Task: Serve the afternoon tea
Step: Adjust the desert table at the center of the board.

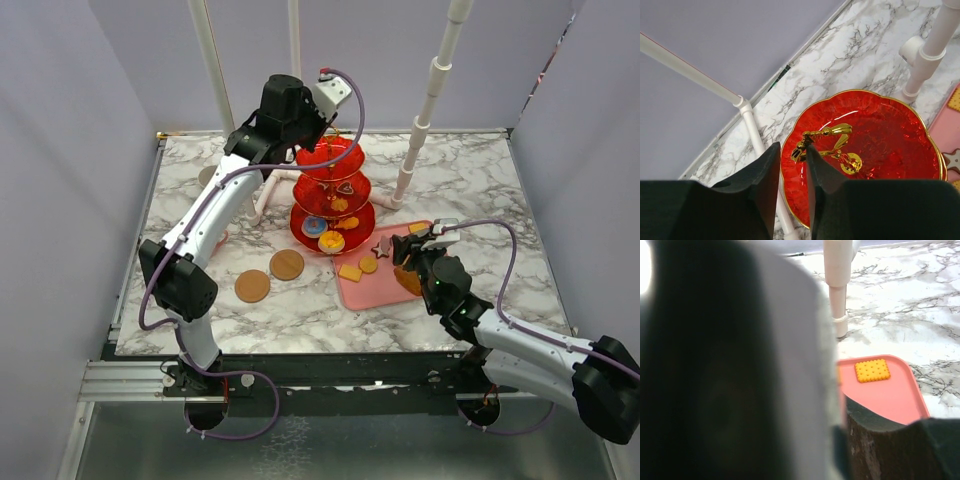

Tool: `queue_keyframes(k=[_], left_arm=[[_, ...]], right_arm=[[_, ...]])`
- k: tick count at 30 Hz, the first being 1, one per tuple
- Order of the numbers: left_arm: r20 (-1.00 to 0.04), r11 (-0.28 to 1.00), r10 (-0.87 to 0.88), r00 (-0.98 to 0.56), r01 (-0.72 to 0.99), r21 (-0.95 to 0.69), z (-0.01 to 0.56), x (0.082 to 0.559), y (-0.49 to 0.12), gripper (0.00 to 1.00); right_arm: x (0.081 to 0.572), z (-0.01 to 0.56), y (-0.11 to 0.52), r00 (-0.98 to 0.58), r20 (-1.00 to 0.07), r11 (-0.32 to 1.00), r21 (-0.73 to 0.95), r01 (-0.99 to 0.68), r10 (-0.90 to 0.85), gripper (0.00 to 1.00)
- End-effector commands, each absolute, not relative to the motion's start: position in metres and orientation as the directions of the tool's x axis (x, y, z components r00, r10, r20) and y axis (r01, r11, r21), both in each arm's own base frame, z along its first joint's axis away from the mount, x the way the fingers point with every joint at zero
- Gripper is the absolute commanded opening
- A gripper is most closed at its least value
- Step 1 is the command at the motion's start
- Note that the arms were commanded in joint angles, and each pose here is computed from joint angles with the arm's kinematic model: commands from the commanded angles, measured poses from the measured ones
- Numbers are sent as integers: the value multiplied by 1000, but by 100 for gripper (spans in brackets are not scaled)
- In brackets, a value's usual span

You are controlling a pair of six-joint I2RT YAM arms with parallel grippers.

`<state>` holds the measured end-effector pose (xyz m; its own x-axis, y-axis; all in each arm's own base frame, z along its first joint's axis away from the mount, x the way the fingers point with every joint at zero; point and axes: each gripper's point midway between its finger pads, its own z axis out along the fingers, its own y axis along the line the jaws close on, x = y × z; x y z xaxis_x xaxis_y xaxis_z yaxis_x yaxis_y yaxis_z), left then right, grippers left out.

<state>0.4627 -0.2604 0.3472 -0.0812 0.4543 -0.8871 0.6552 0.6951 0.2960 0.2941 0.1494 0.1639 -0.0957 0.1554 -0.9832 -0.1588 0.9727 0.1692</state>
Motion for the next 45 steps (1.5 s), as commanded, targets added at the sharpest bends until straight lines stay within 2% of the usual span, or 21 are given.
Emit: queue_keyframes(k=[1, 10, 37, 45], left_arm=[[-892, 673, 451, 23, 647, 357, 367, 462, -262, 25], [-863, 680, 501, 63, 587, 438, 377, 465, -248, 10], [-778, 663, 616, 127, 450, 598, 401, 461, -213, 5], [-775, 652, 621, 115, 472, 593, 388, 456, -212, 7]], right_arm=[[295, 171, 145, -78, -981, 972, 190, -140, 180, 53], [295, 174, 145, -73, -980, 971, 195, -137, 187, 53], [291, 171, 142, -88, -978, 971, 201, -128, 191, 53], [289, 169, 137, -97, -977, 973, 200, -115, 189, 53]])
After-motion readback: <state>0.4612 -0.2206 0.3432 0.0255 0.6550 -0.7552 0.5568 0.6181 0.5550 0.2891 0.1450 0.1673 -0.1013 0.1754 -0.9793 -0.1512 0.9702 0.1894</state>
